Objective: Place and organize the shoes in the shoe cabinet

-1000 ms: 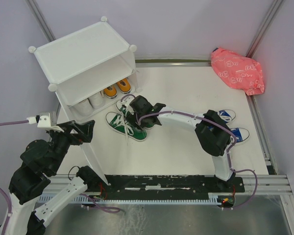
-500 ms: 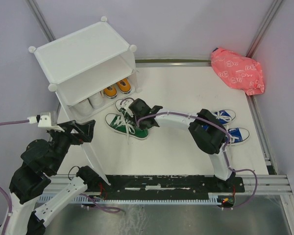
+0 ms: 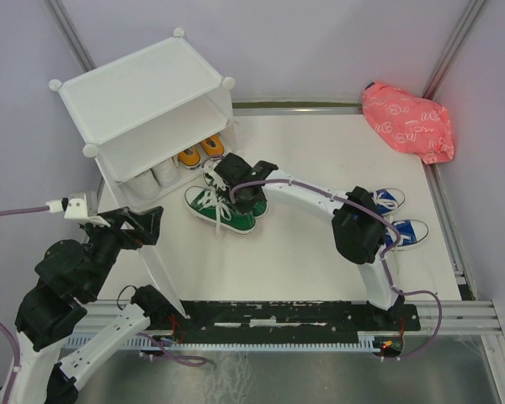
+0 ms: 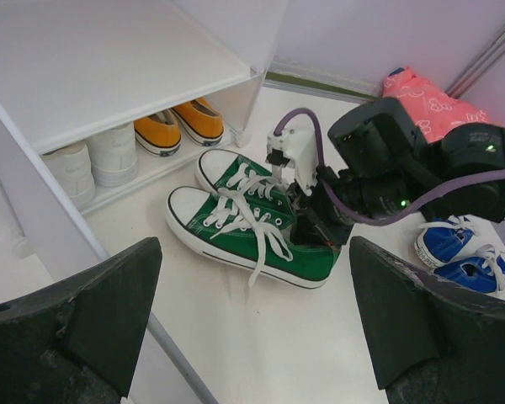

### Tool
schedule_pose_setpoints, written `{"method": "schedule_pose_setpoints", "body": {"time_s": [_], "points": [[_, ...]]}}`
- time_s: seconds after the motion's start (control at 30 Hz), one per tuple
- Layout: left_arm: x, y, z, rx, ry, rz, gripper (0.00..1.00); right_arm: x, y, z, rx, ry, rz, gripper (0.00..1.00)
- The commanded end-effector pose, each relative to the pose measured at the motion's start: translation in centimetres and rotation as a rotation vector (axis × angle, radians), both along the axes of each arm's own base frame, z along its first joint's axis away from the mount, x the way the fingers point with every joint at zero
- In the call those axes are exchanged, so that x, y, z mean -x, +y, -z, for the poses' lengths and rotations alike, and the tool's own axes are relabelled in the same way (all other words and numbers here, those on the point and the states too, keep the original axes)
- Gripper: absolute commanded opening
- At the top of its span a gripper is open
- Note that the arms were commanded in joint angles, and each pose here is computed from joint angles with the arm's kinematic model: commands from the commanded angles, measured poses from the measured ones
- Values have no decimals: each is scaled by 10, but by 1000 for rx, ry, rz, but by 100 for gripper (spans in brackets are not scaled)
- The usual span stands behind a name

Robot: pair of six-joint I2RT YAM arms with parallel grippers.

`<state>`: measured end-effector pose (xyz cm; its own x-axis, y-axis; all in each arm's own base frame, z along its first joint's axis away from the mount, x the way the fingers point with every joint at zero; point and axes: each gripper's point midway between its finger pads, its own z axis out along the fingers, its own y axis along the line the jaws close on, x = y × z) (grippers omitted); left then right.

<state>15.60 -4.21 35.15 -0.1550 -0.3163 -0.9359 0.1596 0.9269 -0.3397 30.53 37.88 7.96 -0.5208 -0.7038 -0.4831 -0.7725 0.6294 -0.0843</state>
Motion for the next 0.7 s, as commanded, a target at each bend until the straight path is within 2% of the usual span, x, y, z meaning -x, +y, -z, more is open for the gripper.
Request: {"method": "schedule_pose_setpoints", "body": {"time_s": [0.0,0.3,0.67], "points": [[5,4,29,-60,112,-9,99,-20,23,-118,-194,-155,-7,2],[7,6,28,-60,103,-13,99,-23,26,-189,-257,-231,-56,2],[11,10,25,-46,92,-17,99,-81,62,-237,-450,-375,1,2]]}}
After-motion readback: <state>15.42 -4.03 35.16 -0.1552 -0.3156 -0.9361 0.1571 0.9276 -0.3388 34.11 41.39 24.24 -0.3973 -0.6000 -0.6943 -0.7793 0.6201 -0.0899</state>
